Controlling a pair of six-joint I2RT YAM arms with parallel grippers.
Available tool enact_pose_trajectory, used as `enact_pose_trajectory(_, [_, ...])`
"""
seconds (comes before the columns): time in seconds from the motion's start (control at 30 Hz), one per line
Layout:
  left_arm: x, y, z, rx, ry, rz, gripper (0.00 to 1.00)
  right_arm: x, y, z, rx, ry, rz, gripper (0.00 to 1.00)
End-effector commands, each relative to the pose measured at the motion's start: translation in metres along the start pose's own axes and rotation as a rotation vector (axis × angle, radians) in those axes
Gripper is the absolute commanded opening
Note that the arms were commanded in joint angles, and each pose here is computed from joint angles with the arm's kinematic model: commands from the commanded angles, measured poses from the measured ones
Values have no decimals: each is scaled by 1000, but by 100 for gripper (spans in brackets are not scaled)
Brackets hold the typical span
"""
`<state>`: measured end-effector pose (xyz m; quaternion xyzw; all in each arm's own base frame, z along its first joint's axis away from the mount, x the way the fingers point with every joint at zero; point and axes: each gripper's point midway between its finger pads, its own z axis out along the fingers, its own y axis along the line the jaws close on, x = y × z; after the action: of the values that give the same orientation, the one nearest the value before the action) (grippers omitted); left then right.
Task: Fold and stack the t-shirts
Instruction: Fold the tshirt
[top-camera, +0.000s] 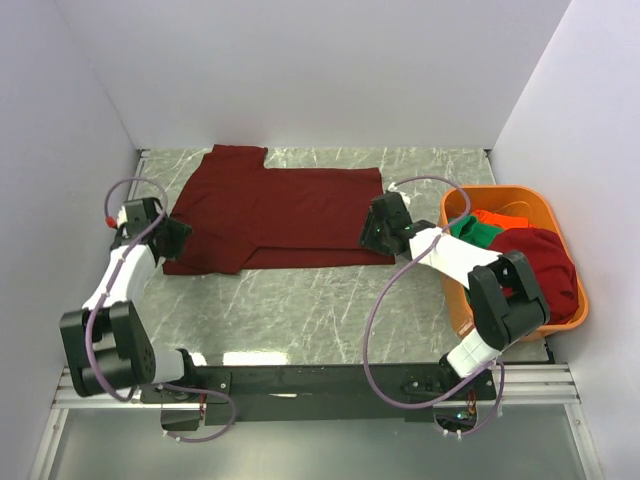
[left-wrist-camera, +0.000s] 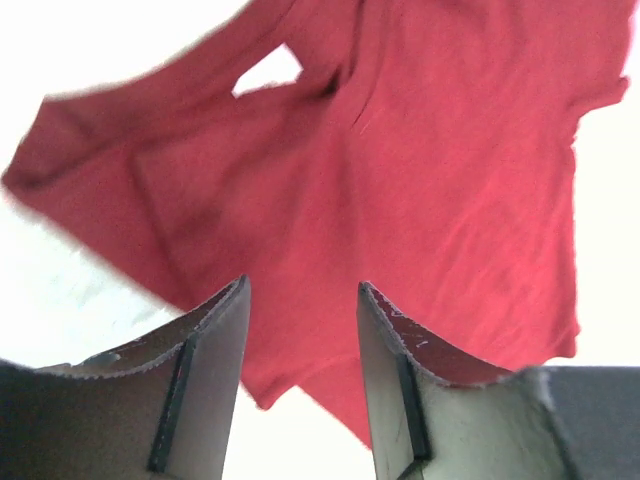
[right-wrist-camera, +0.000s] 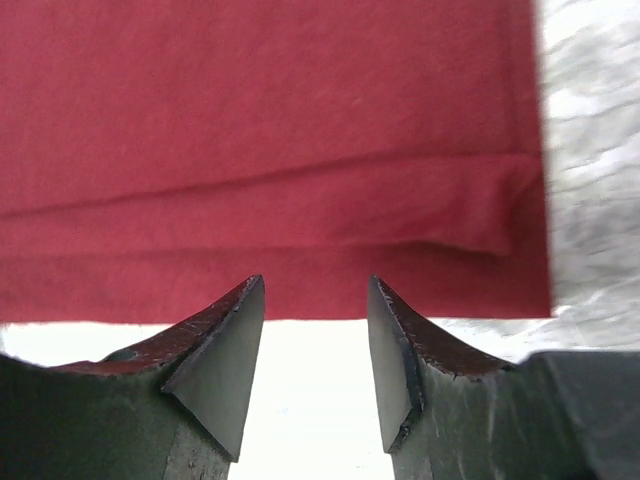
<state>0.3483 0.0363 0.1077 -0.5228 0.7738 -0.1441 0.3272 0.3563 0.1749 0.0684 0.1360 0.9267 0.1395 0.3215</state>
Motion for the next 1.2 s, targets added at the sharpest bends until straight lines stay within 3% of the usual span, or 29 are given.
enact_pose_trajectory(0.0, [13,16,-11,-63,-36,5,53,3,2,1,9,-11,-42,52])
enact_pose_trajectory(0.13, [31,31,-13,-123,-55,8,56,9,16,-1,-36,0,-66,51])
enact_pose_trajectory(0.3, [40,41,-2,-144,-44,2,62,27,72,-7,-172,38,-126,52])
enact_pose_trajectory(0.67, [45,42,19,-163,-12,7,62,67,190,-14,-454,126,-184,57])
enact_pose_trajectory(0.87, [32,33,9,-139,-24,7,62,93,252,-21,-637,180,-76,58])
enact_pose_trajectory(1.17, [-15,20,-24,-79,-93,-1,60,137,309,-23,-757,282,120,55])
